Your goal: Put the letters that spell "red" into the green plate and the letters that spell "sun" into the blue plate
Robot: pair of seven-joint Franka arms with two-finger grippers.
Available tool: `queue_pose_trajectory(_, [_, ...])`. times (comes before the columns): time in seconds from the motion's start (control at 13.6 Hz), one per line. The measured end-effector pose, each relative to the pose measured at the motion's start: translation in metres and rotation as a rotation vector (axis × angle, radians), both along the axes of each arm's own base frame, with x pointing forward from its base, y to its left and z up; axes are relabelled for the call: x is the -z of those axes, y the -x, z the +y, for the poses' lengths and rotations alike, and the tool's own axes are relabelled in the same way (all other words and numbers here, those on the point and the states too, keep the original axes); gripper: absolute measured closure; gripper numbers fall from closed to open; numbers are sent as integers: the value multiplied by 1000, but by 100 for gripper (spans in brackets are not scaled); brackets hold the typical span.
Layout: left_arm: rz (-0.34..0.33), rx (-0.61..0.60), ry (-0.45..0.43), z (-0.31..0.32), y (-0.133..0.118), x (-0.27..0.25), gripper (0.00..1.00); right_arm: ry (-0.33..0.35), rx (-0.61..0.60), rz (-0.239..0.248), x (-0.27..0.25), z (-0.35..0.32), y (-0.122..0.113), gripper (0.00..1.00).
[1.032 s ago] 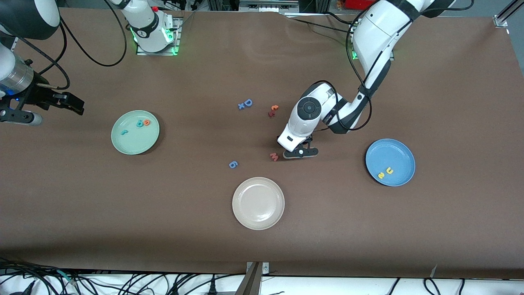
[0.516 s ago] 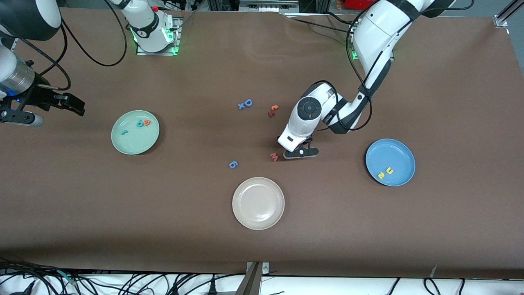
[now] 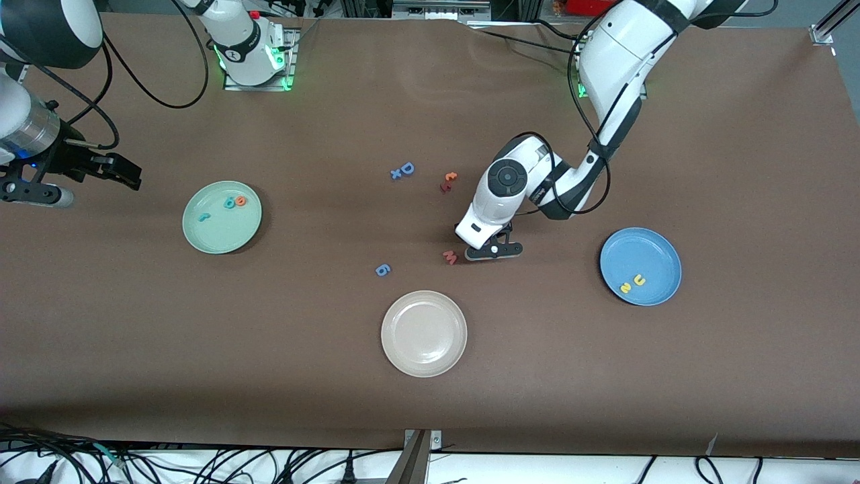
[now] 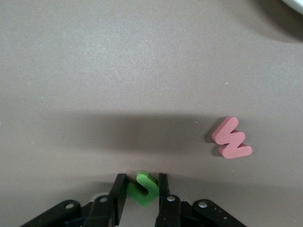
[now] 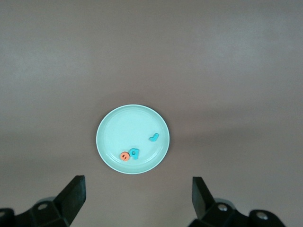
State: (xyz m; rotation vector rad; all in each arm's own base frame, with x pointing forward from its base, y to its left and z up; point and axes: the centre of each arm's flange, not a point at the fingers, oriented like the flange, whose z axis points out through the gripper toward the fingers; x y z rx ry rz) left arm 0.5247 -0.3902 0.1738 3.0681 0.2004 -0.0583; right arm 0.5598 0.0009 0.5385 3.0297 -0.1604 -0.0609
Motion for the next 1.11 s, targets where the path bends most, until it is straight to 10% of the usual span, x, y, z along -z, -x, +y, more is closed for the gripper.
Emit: queue_pose_trajectory(1.11, [20,159,-127,33,-43,-29,68,-3,-3,-12,10,1,-1,0])
